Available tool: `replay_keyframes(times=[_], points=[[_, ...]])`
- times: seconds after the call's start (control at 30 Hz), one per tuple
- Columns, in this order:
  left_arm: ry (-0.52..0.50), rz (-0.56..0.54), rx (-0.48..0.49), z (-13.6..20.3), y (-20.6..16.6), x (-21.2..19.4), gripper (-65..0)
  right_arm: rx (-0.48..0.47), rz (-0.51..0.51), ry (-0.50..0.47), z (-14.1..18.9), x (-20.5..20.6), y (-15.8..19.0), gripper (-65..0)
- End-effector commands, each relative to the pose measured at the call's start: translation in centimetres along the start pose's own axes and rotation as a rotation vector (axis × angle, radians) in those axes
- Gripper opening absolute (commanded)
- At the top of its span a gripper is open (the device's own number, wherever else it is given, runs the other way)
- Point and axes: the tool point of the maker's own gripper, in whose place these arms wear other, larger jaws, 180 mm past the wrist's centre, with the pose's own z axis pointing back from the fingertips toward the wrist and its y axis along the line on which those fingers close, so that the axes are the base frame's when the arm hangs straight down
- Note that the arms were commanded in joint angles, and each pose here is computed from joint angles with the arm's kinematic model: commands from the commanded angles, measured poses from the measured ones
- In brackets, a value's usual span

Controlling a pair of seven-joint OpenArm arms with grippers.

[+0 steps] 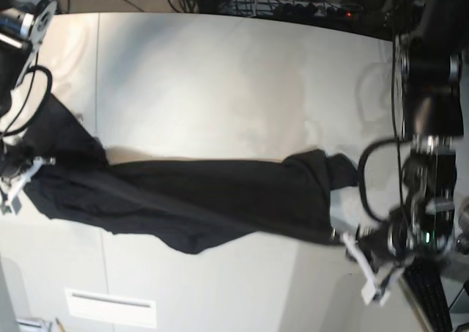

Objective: Layout the t-shirt on the table in an organized manner, then fold the t-shirt properly
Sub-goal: 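Pull the shirt with the left gripper away from the right gripper to flatten it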

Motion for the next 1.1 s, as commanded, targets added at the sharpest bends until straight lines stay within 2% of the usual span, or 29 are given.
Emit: replay_keyframes(times=[0.0,0.07,0.17,0.3,0.53,0.67,0.8,0.9,0.93,0.97,1.07], points=[[-0.034,-0.027,0.039,1.3,0.9,0.3,-65.0,-0.003,0.026,-0.068,1.1,1.8,0.5,-65.0],[-0.005,-0.030,0.038,2.1,0.1,-3.5,-65.0,-0.018,0.062,-0.083,2.3,1.3,1.6,-65.0],[0.048,0.078,0.077,3.7,1.4,-9.6,-65.0,-0.015,0.082,-0.086,3.2,-0.4,3.3,-65.0],[0.103,0.188,0.128,5.7,2.7,-15.0,-65.0,-0.004,0.074,-0.053,2.6,-1.6,3.3,-65.0],[0.134,0.193,0.128,7.5,1.0,-18.0,-65.0,0.011,0.027,-0.050,0.6,2.3,1.0,-65.0],[0.142,0.217,0.107,7.1,0.0,-18.6,-65.0,0.073,0.003,0.013,-2.0,3.0,1.3,-65.0],[0.135,0.233,0.099,6.9,-0.4,-18.5,-65.0,0.100,0.030,0.019,-3.2,2.9,2.0,-65.0],[0.130,0.232,0.100,6.9,-0.4,-18.3,-65.0,0.080,0.040,-0.037,-2.4,3.5,1.6,-38.3],[0.129,0.234,0.101,6.9,-0.3,-18.2,-65.0,0.056,0.028,-0.090,-1.5,3.9,0.9,-34.4],[0.129,0.234,0.101,6.9,-0.3,-18.2,-65.0,0.029,0.017,-0.125,-0.5,3.7,0.1,-35.3],[0.132,0.234,0.101,6.9,-0.4,-18.4,-65.0,0.007,0.040,-0.155,1.0,2.0,1.4,-43.2]])
